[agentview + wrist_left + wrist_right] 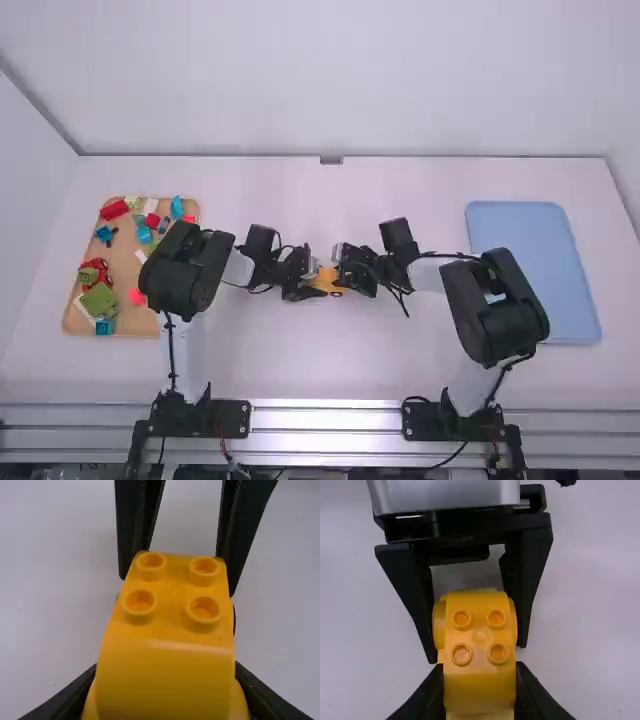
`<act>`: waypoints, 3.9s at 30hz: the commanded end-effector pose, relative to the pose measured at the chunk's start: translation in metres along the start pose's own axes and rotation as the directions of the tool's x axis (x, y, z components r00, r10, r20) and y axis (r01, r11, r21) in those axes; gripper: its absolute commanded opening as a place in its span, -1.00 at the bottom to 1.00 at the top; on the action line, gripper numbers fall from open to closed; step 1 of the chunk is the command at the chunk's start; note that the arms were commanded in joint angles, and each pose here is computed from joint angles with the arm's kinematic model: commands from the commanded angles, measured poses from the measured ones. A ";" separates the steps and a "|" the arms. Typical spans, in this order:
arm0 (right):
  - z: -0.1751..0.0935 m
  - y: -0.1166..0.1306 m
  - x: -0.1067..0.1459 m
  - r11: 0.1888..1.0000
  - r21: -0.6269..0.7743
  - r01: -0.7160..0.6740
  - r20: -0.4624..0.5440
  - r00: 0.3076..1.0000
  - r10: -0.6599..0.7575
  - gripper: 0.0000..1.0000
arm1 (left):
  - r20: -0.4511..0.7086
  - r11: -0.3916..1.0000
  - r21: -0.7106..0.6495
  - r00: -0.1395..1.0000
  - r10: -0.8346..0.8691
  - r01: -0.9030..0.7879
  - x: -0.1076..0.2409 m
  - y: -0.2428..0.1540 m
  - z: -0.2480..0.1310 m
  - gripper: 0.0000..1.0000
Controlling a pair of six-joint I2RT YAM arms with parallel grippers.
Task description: Assemble lego blocks to make yellow taxi
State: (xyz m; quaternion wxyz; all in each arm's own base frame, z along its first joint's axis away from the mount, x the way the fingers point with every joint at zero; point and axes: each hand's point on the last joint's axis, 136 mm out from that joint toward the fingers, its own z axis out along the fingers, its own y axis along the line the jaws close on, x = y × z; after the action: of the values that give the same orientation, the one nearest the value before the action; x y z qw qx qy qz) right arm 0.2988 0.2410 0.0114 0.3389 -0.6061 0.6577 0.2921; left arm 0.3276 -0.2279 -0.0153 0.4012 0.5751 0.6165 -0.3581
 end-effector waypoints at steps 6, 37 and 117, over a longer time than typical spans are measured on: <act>0.014 0.029 0.027 0.996 -0.054 -0.067 -0.103 0.993 0.061 -1.00 | -0.028 0.998 -0.019 0.998 -0.055 0.055 0.008 0.005 0.002 -0.80; -0.069 -0.024 0.017 0.983 0.162 -0.084 -0.053 0.994 0.093 -0.91 | -0.058 0.997 0.020 0.995 -0.075 0.076 0.010 0.002 0.002 -0.84; -0.034 0.002 0.068 0.949 0.219 -0.225 0.138 0.970 0.198 0.79 | -0.070 0.990 0.006 0.987 -0.144 0.144 0.006 0.010 0.004 -0.78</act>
State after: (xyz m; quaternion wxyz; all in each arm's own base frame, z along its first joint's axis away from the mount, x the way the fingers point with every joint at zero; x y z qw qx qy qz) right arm 0.2855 0.1779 -0.0158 0.4234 -0.4930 0.7048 0.2843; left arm 0.3361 -0.2282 -0.0132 0.3708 0.5604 0.6421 -0.3690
